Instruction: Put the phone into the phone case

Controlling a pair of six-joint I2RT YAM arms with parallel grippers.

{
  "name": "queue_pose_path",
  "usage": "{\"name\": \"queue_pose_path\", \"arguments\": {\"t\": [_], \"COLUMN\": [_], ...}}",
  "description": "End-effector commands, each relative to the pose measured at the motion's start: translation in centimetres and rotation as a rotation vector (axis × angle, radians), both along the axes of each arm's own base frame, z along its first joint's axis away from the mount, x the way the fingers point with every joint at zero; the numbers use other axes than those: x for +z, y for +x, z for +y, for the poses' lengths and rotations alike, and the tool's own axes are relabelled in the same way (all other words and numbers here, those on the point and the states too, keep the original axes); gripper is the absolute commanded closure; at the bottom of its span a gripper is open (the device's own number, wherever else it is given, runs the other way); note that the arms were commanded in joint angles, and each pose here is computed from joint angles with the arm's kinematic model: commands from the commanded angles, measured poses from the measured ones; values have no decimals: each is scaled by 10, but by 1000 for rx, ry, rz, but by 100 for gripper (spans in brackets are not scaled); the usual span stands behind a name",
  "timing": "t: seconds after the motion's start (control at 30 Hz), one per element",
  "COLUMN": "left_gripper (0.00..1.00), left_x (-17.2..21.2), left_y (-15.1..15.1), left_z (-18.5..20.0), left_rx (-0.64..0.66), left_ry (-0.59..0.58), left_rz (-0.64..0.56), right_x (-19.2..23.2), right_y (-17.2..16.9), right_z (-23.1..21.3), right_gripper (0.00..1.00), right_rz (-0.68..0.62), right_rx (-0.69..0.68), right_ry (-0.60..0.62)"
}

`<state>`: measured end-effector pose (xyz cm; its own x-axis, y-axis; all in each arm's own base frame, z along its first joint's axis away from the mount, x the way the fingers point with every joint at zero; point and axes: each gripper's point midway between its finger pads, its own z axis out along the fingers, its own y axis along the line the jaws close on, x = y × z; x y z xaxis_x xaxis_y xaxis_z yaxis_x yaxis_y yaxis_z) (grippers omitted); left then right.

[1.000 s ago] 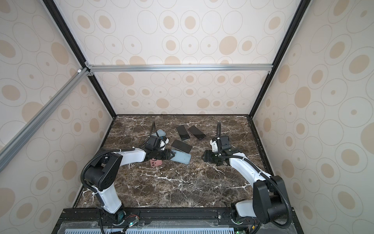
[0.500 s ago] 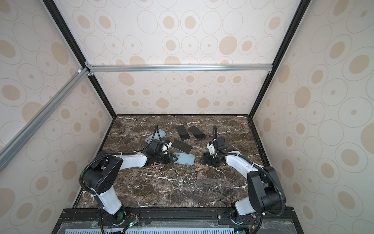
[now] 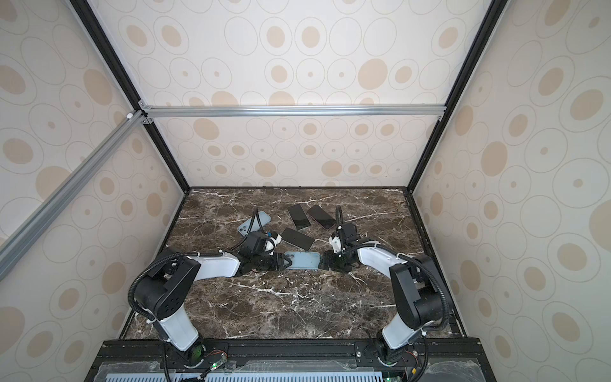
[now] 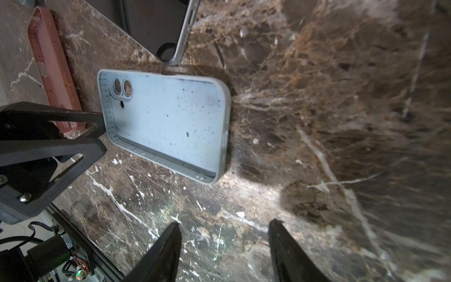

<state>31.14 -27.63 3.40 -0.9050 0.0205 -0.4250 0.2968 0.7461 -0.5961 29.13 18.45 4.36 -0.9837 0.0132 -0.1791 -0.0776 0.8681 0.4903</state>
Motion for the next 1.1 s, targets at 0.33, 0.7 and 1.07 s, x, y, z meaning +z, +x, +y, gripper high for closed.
{"name": "queue_pose_path", "arguments": {"t": [0.33, 0.7, 1.07], "left_gripper": [49, 50, 56], "left_x": [-3, -6, -6], "left_y": [-5, -5, -13], "left_z": [-5, -6, -3], "left_rx": [-3, -14, -45], "left_ry": [-7, -1, 17], "left_rz": [8, 11, 23], "right_x": [-5, -17, -21], "right_y": [26, 24, 4], "right_z": [16, 31, 39], "right_gripper": [42, 44, 45], "right_rz": [-1, 39, 78], "right_rx": [24, 42, 57], "right_ry": [19, 33, 25]}}
